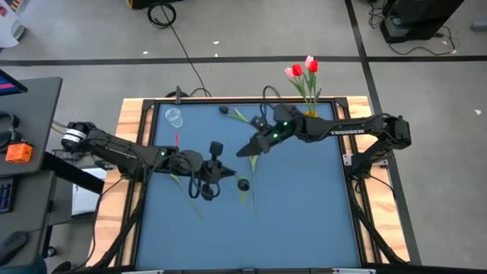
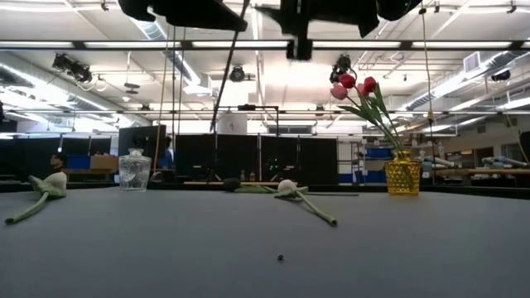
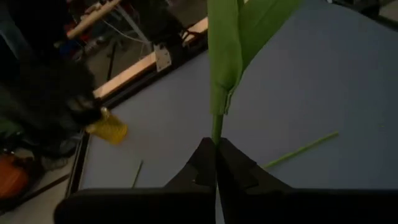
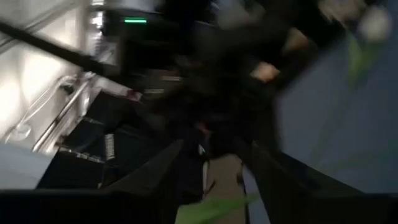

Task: Sort flowers into vase by color
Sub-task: Put the bottom black flower into the transparent vase

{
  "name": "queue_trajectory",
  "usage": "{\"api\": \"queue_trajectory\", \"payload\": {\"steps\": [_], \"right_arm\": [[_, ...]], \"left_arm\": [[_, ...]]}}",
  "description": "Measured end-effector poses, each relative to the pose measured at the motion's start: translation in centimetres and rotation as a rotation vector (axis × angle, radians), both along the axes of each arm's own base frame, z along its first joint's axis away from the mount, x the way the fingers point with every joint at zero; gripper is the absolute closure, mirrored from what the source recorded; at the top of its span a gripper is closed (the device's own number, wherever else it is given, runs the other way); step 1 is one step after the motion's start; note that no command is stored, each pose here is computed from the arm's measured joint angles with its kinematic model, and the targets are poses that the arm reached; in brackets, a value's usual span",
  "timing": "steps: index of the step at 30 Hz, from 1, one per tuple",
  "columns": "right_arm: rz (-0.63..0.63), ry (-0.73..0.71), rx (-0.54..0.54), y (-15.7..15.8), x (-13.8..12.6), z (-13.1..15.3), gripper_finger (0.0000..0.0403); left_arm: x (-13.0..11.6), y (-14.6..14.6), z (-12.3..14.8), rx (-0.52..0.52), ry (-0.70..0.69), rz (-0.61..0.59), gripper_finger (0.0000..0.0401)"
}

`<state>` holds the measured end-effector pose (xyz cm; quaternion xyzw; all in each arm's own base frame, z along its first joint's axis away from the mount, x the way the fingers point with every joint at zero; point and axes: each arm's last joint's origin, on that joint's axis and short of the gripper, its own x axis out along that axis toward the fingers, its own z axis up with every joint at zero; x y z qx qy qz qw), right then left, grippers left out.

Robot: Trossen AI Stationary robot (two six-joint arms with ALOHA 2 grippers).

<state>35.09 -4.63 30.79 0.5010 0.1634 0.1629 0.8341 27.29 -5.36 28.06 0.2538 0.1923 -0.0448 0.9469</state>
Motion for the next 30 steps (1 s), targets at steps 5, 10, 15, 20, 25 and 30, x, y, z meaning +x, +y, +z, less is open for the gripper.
{"api": "queue_trajectory", "payload": {"steps": [5,10,15,20,25,30], "right_arm": [[-0.130,-0.159,-0.168,-1.4,-1.3,2.3,0.0195],[-0.261,-0.195,-0.290,-2.7,-2.6,3.6,0.0205],[-0.321,-0.213,-0.351,-3.2,-3.8,4.6,0.0213],[-0.313,-0.172,-0.328,-3.3,-4.0,4.4,0.0216],[-0.296,-0.112,-0.344,-3.3,-3.6,3.4,0.0216],[-0.272,-0.102,-0.347,-3.2,-3.0,2.8,0.0216]], "left_arm": [[-0.1,0.2,0.3,-0.072,-0.007,-0.043,0.0398],[-0.6,1.5,1.1,-0.204,-0.055,-0.030,0.0399],[-2.6,4.0,0.9,-0.341,-0.165,0.074,0.0400],[-5.8,7.0,0.1,-0.429,-0.267,0.284,0.0401],[-8.6,10.3,-0.2,-0.462,-0.392,0.571,0.0401],[-10.6,13.5,0.1,-0.463,-0.469,0.770,0.0401]]}}
